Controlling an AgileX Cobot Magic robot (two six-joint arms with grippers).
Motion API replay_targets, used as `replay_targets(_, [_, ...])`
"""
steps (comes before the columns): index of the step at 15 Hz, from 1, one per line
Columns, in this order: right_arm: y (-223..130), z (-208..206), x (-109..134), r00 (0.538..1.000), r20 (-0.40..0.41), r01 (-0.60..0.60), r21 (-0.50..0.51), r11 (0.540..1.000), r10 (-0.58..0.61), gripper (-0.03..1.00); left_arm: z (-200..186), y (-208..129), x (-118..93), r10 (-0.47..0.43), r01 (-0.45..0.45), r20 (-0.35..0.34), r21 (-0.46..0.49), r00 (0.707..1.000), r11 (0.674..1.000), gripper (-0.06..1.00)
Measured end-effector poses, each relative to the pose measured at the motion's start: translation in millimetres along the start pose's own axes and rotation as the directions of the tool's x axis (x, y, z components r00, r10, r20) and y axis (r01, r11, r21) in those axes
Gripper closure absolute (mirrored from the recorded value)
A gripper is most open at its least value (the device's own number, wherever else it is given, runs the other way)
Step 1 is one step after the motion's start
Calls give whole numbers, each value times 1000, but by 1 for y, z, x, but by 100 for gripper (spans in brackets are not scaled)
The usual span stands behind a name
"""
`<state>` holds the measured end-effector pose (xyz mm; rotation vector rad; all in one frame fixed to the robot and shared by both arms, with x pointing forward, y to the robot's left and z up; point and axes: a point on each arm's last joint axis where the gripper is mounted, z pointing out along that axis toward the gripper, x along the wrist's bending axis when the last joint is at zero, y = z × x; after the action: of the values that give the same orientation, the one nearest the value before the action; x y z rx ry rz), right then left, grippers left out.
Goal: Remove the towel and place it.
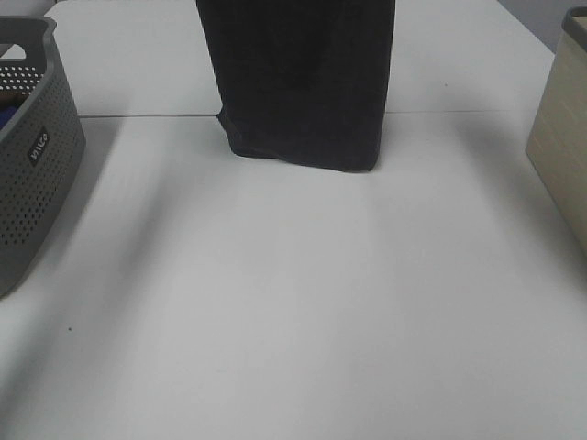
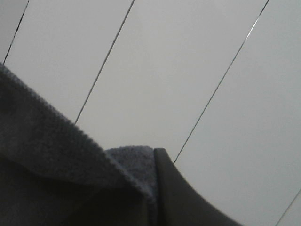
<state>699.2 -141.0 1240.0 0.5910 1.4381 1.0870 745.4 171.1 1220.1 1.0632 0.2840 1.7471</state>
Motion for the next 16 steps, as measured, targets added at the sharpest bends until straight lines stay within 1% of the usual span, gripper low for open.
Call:
replay_targets(2, [-6,5,5,1000,-4,-4,-5,1000,4,96,4,-5,2,2,-2,-23,-14,1000,1000,94])
replay_targets(4, [-12,9,6,1000,-4,-8,-2,1000,8,96,5,-6,2,9,-9,-22,-10,1000,1000,94])
replay_targets(8, [-14,9,0,1000,9,-24,-12,1000,24,96,5,-10,-1,15,-15,-10,8,1000,1000,94])
replay_targets(10, [-17,9,1,998,-6,-64,16,998,64,96,5,-12,-2,24,-24,4,32,1000,999,94])
replay_targets(12, [-20,9,3,994,-23,-105,50,993,107,96,4,-16,-4,27,-29,26,79,999,996,94])
replay_targets(13, [-20,9,2,993,-22,-111,50,993,112,96,4,-17,-5,28,-31,31,88,999,996,94])
replay_targets(14, [-18,9,-2,993,-7,-116,15,993,116,96,4,-17,-5,28,-30,29,84,999,996,94])
replay_targets(16, [-11,9,-12,992,35,-115,-98,989,119,96,5,-13,-3,31,-32,12,44,999,999,94])
